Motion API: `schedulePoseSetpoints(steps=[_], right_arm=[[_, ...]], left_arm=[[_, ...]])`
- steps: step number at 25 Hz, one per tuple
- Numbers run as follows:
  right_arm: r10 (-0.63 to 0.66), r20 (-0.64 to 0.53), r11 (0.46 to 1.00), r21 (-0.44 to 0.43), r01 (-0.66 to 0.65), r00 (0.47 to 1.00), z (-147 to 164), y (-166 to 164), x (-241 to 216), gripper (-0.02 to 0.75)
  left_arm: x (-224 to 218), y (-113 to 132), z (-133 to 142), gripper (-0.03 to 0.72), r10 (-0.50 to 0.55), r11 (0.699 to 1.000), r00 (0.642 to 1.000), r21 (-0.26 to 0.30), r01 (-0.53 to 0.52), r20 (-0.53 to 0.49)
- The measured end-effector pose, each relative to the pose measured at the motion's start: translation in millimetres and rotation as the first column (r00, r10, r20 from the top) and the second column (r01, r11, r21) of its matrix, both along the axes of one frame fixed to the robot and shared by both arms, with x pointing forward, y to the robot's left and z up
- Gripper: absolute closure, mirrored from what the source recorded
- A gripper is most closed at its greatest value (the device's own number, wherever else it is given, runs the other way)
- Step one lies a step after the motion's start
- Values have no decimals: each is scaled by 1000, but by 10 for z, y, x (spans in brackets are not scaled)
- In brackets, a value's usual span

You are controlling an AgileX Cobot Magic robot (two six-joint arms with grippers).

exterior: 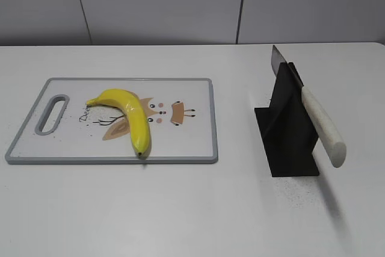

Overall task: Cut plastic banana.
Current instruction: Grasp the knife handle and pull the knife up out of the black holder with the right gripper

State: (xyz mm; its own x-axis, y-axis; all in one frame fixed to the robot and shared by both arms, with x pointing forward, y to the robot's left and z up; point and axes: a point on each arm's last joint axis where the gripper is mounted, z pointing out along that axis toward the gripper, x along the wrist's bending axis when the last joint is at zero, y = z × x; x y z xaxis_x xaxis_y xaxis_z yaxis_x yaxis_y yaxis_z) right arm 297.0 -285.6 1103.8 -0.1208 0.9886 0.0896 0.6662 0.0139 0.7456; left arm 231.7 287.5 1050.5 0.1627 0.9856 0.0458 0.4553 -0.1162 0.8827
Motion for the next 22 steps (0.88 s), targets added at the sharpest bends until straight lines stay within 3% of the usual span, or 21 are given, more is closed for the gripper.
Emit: schedulePoseSetpoints(steps=[6,13,22], right_arm=[[124,-106,992,-6,-125,987,-47,114,186,180],[249,-271,964,-28,-266,930,-197,354,450,180],[300,-387,938,-46,-343,872,-113,799,852,190]], left_arm=[[0,0,0,106,0,1000,1000,0,0,0],[0,0,0,106,0,1000,1000,0,0,0],[0,1,0,106,1,1000,1000,1,-1,0]])
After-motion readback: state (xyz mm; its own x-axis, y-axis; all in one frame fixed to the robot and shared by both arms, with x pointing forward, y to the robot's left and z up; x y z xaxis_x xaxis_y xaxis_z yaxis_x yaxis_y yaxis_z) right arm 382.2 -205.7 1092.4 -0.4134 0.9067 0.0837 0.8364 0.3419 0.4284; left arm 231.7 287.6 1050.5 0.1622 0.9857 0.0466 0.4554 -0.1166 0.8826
